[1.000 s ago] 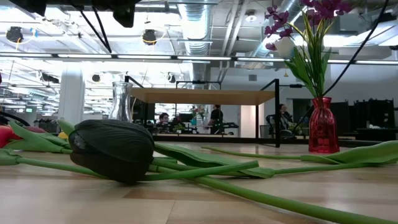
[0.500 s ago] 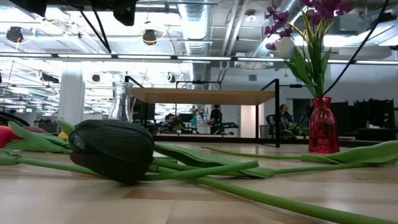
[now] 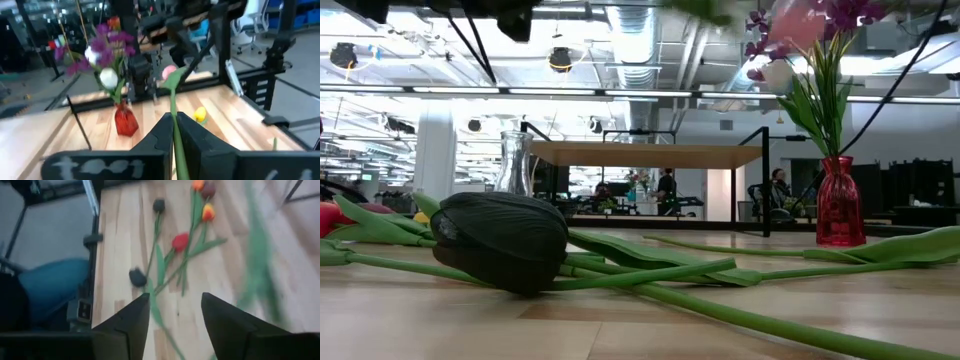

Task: Pick and place flowers into a vace then onto a shelf
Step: Put the pink flower into the red vase

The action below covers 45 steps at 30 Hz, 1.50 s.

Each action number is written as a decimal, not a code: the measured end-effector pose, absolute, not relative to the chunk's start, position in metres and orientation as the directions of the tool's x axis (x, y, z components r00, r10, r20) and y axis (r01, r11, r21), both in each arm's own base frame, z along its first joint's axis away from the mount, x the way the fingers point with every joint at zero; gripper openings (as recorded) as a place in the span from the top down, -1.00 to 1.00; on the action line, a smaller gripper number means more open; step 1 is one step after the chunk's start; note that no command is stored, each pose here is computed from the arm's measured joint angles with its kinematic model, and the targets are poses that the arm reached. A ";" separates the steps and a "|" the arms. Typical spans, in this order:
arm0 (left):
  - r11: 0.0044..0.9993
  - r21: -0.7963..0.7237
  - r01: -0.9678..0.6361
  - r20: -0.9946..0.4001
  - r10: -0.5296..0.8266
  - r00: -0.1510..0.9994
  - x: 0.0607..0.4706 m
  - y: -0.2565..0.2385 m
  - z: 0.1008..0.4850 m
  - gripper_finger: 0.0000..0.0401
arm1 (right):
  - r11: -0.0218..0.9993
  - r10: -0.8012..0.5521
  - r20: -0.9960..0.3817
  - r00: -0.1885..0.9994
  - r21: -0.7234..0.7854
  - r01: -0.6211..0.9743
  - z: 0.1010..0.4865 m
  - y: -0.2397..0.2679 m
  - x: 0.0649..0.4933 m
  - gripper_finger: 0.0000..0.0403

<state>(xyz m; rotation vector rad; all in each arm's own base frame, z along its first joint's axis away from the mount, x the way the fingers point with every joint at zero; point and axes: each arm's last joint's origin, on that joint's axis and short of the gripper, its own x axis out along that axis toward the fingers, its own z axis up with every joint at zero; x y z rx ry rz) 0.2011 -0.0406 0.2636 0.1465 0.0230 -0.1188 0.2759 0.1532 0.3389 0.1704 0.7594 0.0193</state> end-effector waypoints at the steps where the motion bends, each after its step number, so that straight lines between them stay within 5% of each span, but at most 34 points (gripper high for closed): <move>1: 0.982 0.150 0.117 -0.014 -0.117 0.993 0.198 -0.042 0.267 1.00 | 0.986 0.069 -0.671 0.738 0.157 0.050 0.342 0.153 0.274 0.15; 17: 0.967 0.242 0.080 0.298 -0.152 0.942 0.137 -0.061 0.315 1.00 | 0.976 -0.210 -0.307 0.928 -0.120 0.181 0.384 0.189 0.221 0.28; 25: 0.951 0.295 0.088 0.445 -0.218 0.869 0.138 -0.074 0.326 1.00 | 0.878 -0.444 -0.160 0.882 -0.272 0.393 0.352 0.230 0.236 0.27; 33: 0.943 0.307 0.125 0.545 -0.282 0.789 0.160 -0.091 0.322 1.00 | 0.783 -0.603 -0.038 0.797 -0.222 0.581 0.336 0.246 0.281 0.32; 38: 0.930 0.340 0.139 0.592 -0.327 0.737 0.174 -0.101 0.315 1.00 | 0.826 -0.536 -0.014 0.844 -0.217 0.521 0.338 0.242 0.310 0.32; 45: 0.929 0.341 0.145 0.635 -0.342 0.693 0.184 -0.108 0.308 1.00 | 0.927 -0.236 0.171 0.957 -0.256 0.274 0.351 0.244 0.330 0.33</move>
